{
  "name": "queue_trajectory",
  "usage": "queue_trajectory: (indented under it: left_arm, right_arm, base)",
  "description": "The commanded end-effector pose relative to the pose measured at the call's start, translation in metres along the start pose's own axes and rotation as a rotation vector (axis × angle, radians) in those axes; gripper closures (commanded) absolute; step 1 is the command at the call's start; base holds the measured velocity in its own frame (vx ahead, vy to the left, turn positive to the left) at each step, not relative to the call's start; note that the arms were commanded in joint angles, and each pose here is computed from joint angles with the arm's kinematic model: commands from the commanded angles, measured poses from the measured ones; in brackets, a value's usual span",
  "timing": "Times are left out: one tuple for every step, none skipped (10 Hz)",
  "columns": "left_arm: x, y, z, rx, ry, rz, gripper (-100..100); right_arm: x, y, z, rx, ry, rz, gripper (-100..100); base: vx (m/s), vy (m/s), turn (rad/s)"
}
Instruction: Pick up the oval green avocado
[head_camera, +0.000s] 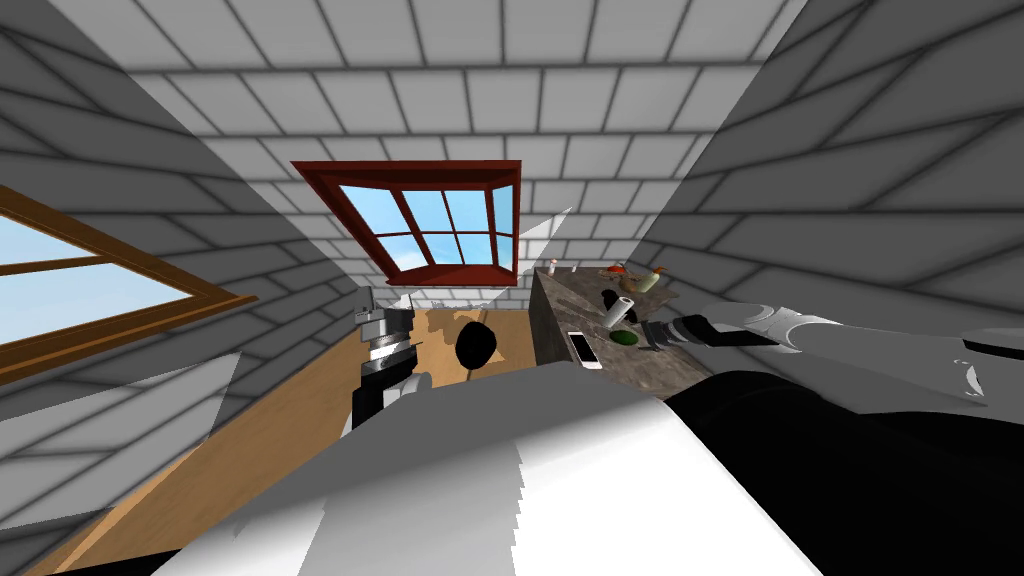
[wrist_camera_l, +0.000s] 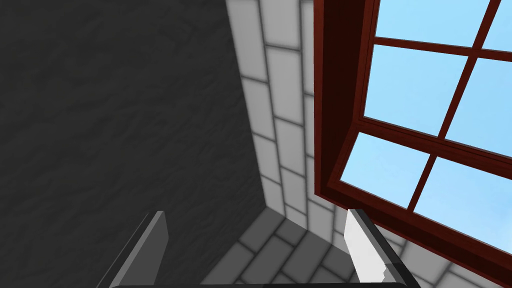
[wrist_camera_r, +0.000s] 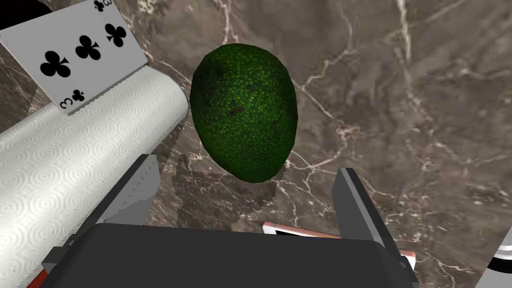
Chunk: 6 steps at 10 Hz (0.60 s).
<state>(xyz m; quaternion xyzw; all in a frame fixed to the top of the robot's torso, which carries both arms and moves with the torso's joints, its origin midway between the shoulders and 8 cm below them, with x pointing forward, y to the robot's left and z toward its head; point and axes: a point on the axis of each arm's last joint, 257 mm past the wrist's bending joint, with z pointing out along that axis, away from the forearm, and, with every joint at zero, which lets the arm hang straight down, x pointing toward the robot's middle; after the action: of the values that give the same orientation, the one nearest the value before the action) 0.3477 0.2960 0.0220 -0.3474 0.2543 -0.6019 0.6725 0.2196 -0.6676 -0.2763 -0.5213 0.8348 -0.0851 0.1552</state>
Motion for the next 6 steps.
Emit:
queue_trajectory:
  left_arm:
    - [0.000,0.000,0.000,0.000,0.000,0.000,0]
    - [0.000,0.000,0.000,0.000,0.000,0.000,0]
    - [0.000,0.000,0.000,0.000,0.000,0.000,0]
    - [0.000,0.000,0.000,0.000,0.000,0.000,0]
    - [0.000,0.000,0.000,0.000,0.000,0.000,0]
    - [0.000,0.000,0.000,0.000,0.000,0.000,0]
  right_arm:
    - [0.000,0.000,0.000,0.000,0.000,0.000,-100]
    - [0.001,0.001,0.000,-0.001,0.003,-0.002,0]
    - [0.015,0.012,0.000,-0.001,0.004,0.020,-100]
    - [0.015,0.012,0.000,-0.001,0.004,0.018,-100]
    - [0.022,0.017,-0.001,0.000,0.006,0.027,-100]
    - [0.029,0.023,-0.001,0.002,0.008,0.036,-100]
  base:
    - [0.071,-0.042,0.012]
    - [0.015,-0.008,0.004]
    - [0.019,0.016,0.158]
    - [0.020,0.019,0.063]
    - [0.017,0.021,0.038]
    - [0.020,0.022,0.078]
